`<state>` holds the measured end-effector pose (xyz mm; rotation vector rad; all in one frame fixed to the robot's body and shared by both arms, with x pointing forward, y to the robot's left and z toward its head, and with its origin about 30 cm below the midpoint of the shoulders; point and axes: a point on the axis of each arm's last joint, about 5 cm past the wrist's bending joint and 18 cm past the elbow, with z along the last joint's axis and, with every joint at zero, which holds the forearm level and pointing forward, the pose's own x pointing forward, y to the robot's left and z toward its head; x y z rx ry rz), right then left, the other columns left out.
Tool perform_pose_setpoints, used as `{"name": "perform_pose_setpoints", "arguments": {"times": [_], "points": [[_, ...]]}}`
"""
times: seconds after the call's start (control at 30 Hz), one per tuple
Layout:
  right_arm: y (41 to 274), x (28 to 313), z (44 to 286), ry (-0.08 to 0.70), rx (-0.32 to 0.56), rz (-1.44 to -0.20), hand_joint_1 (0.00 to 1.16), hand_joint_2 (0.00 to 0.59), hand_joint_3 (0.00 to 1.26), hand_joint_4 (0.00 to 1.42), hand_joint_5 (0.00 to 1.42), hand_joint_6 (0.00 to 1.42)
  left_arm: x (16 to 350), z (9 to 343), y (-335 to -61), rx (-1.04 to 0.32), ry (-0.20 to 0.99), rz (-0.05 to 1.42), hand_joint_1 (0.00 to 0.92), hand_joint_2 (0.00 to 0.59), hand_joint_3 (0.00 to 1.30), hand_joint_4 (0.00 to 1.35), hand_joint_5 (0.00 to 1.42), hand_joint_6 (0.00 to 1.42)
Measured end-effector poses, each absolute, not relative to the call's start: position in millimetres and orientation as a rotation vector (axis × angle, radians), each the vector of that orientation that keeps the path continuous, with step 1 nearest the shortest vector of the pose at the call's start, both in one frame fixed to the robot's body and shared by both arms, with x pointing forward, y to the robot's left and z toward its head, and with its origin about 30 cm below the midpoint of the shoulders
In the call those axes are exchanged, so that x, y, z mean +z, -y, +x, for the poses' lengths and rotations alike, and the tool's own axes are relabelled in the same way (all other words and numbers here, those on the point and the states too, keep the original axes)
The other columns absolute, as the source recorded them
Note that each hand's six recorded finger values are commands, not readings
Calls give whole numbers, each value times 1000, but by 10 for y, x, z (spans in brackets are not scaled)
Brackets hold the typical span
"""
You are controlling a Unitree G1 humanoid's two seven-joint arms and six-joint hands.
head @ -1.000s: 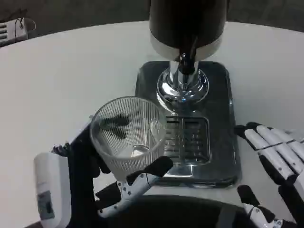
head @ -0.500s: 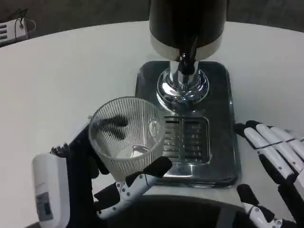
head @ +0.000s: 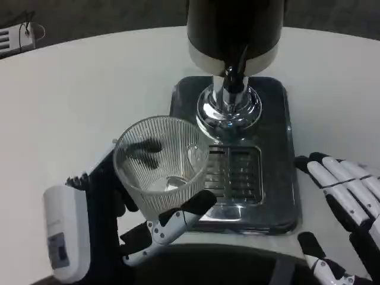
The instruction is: Grasp the cup under the faucet to collect the drink, then remove the cup.
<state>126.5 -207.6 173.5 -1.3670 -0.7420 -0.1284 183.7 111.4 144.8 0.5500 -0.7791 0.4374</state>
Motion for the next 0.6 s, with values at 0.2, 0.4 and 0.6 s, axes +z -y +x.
{"name": "perform_pose_setpoints", "arguments": {"times": [0.2,0.4,0.6], "points": [[2089,1739,1258,731,-130,-1375,252,517,127,119,184,235,1442,1965,-1113,445,780,558,725,25,1020,1176,1166,1270],[2123,1748,1250,722,-141,-1390,252,517,127,119,184,235,1435,2113,-1111,473,771,573,725,25,1020,1176,1166,1270],[2154,1746,1243,709,-149,-1399,252,517,127,119,184,235,1417,2295,-1057,470,758,587,725,25,1020,1171,1166,1270]]}}
